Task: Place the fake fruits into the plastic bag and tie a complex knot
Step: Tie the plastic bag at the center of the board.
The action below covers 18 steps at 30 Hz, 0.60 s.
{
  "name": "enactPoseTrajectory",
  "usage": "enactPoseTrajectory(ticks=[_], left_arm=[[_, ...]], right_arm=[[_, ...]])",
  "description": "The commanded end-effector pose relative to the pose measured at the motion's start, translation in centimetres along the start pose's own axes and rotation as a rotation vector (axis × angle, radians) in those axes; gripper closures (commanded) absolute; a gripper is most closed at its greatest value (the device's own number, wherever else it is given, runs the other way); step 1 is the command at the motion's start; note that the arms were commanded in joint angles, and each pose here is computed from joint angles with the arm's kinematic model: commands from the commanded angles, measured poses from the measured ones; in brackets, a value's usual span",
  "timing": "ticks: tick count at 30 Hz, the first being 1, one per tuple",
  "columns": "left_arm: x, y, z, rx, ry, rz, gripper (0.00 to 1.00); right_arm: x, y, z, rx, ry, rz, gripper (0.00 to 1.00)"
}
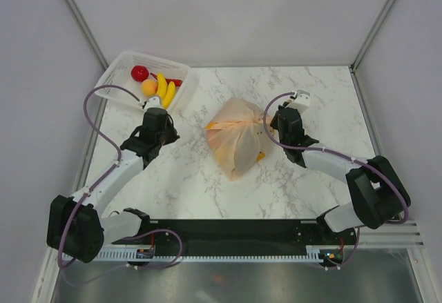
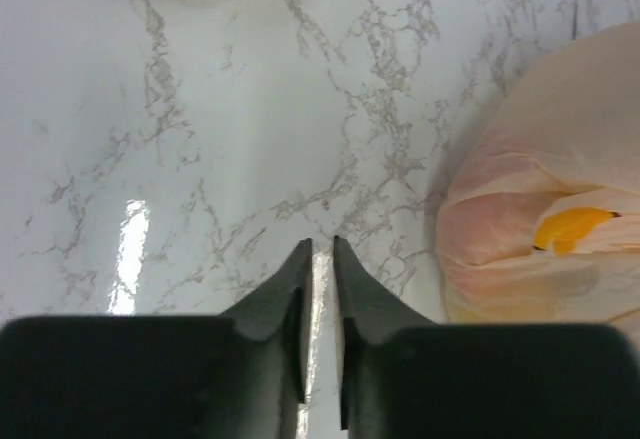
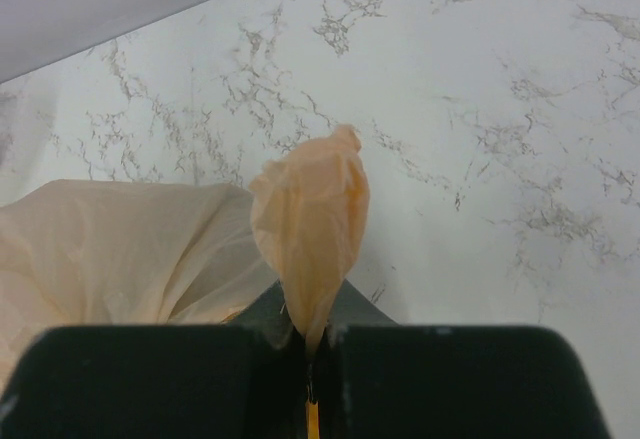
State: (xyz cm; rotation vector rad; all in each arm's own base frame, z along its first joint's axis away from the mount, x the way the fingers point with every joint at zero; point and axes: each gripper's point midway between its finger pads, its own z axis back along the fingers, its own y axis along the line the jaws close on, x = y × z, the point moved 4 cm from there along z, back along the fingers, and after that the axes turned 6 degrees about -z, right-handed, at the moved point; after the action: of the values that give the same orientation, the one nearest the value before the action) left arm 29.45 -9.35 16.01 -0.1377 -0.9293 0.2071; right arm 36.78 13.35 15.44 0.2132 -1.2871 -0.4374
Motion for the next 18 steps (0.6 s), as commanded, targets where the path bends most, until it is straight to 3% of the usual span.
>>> enactPoseTrajectory(ticks=[1,2,3,5,6,11,18], left_arm=[[1.5,-2.7,0.2,-0.1,-0.028,-0.052,0.74],[1.7,-3.5,0.3,-0.131,-0.048,-0.039,0.48],[1.1,-4.0,0.3,-0.169,-0.038,-0.032,0.39],[1.8,-5.2,0.7,-0.243,-0.082,0.029,0.07],[1.3,-5.5,0.7,-0.27,-0.071,0.047,0.01],[1.8,-7.8,0.4,-0.351,-0.096,0.242,0.0],[1.2,-10.8,-1.6,-0.306,-0.154,0.479,0.0]], right_arm=[[1.3,1.7,0.6,0.084,-0.006,0.01,0.99],[1.3,2.0,0.6,0.097,0.002,0.013,0.97],[1.3,2.1,0.6,0.101,0.005,0.014,0.96],[1.4,2.2,0.6,0.111,0.007,0.01,0.95],[1.4,2.3,0.7,0.117,0.007,0.009,0.94],[1.8,2.5,1.0,0.134,-0.006,-0.004,0.87],[2.3,2.7,1.4,0.152,-0.024,-0.024,0.85]])
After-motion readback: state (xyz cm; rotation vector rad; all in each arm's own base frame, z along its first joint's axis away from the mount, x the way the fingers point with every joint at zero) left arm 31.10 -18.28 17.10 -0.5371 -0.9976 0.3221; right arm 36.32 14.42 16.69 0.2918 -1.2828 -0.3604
